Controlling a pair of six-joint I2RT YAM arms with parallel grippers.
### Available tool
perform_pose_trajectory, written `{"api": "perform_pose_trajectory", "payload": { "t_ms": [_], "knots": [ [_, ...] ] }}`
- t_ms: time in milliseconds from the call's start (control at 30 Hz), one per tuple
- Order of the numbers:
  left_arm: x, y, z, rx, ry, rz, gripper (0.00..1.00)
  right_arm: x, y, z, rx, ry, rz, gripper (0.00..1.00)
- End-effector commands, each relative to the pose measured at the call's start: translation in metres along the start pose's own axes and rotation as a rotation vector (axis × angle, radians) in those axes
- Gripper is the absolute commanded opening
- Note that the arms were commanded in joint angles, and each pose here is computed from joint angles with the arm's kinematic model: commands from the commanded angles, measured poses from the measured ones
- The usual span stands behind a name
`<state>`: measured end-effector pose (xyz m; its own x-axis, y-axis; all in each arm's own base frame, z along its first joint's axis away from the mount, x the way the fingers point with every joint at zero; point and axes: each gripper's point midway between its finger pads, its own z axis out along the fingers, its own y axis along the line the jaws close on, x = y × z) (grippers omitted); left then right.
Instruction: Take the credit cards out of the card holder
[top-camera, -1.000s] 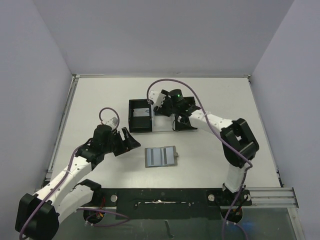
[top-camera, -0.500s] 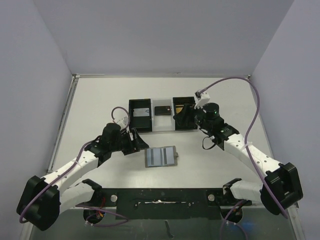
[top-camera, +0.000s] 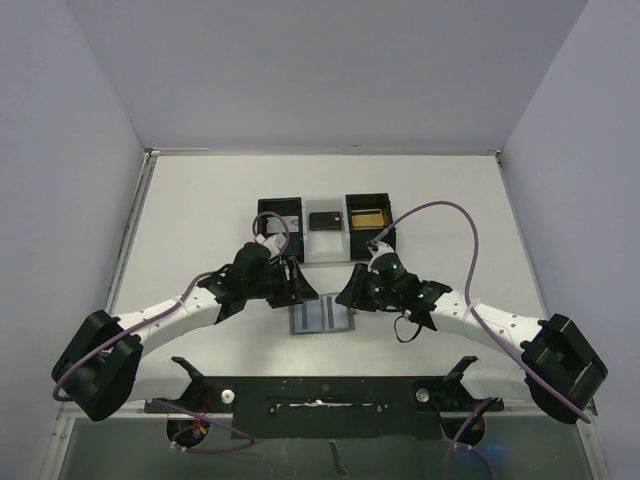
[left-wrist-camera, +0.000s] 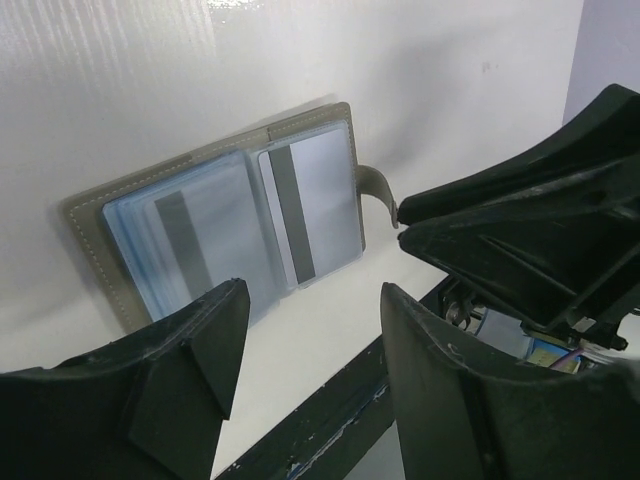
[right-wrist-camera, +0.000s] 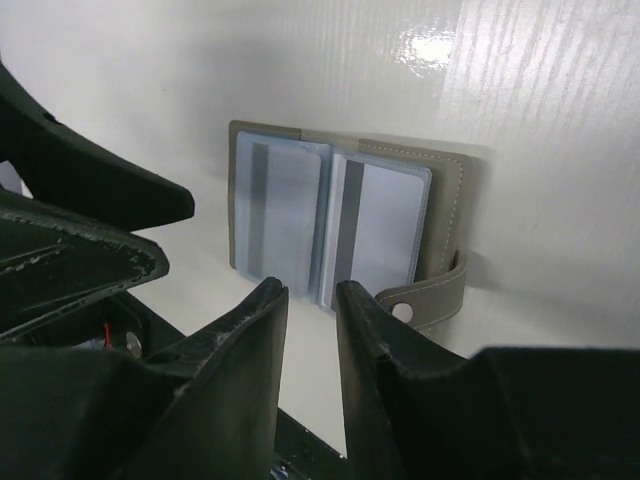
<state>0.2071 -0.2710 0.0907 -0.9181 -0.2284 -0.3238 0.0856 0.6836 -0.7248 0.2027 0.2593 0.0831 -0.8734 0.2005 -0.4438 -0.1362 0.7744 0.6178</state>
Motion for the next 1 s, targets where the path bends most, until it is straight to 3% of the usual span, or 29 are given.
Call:
{"api": "perform_pose_trajectory", "payload": {
  "t_ms": [0,533,633,967],
  "knots": [
    [-0.020,-0.029,0.002,0.075,-0.062,0.029,0.53,-0.010,0.010,0.007,0.005,-0.015,0.010,0.27],
    [-0.003,-0.048,0.020,0.122,0.019,0.074,0.50,0.005,-0.026,0.021,0.192,0.058,-0.003,0.24],
    [0.002,-0.050,0.028,0.120,0.044,0.085,0.48,0.010,-0.029,0.026,0.195,0.076,-0.003,0.19],
    [0.012,-0.009,0.051,-0.020,0.052,0.050,0.40,0.022,-0.047,0.031,0.242,0.101,0.025,0.16]
  ]
}}
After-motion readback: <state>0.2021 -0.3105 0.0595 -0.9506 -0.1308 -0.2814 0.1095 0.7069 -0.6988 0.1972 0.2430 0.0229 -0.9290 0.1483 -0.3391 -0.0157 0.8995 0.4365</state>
